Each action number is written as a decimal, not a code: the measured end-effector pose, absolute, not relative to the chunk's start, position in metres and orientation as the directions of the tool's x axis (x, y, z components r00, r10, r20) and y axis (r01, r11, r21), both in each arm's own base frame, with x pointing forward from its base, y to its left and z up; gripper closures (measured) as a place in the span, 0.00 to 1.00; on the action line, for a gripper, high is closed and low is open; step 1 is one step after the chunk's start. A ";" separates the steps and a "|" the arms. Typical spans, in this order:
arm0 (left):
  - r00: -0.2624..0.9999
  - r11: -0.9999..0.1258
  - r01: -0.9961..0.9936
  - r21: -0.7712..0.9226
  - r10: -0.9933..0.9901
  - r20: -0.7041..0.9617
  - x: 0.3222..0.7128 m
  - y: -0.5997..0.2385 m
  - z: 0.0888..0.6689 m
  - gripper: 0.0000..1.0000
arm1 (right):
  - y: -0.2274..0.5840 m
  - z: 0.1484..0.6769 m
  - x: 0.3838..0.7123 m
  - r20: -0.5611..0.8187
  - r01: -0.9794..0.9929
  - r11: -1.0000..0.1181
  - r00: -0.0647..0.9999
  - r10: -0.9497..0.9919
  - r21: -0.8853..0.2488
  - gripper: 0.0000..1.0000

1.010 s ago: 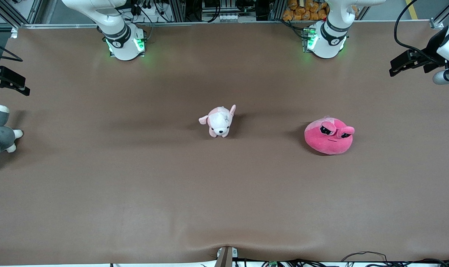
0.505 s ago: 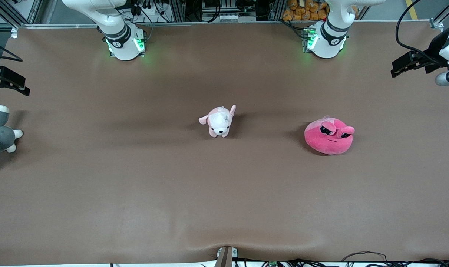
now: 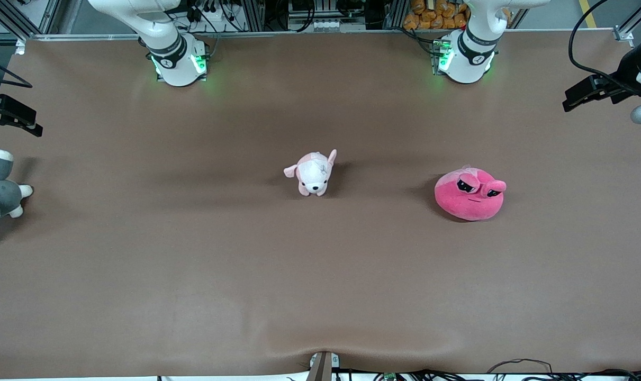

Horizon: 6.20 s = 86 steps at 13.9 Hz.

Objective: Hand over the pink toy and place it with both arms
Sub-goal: 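Lower the left gripper onto the pink plush and close on it, then lift the pink plush with the left gripper toward the table middle, then grasp the pink plush with the right gripper beside the left gripper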

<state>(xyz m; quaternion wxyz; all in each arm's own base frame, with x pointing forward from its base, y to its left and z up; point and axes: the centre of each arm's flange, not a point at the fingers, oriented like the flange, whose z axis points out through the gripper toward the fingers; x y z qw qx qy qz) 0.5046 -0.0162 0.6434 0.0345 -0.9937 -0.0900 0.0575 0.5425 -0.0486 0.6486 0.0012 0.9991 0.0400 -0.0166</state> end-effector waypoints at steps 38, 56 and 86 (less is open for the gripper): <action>0.190 -0.223 0.948 -0.227 0.969 -0.157 0.581 -0.041 0.336 0.56 | -0.052 0.645 0.543 -0.039 0.074 -0.997 0.997 0.074 0.001 0.00; -0.076 0.010 0.986 -0.169 0.920 -0.385 0.583 -0.236 0.521 0.88 | -0.052 0.629 0.554 -0.058 0.073 -0.997 0.996 0.073 0.009 0.00; -0.358 0.326 0.928 -0.181 0.643 -0.676 0.497 -0.524 0.573 0.88 | 0.264 0.595 0.551 -0.400 -0.972 -0.166 0.087 -0.912 0.165 0.00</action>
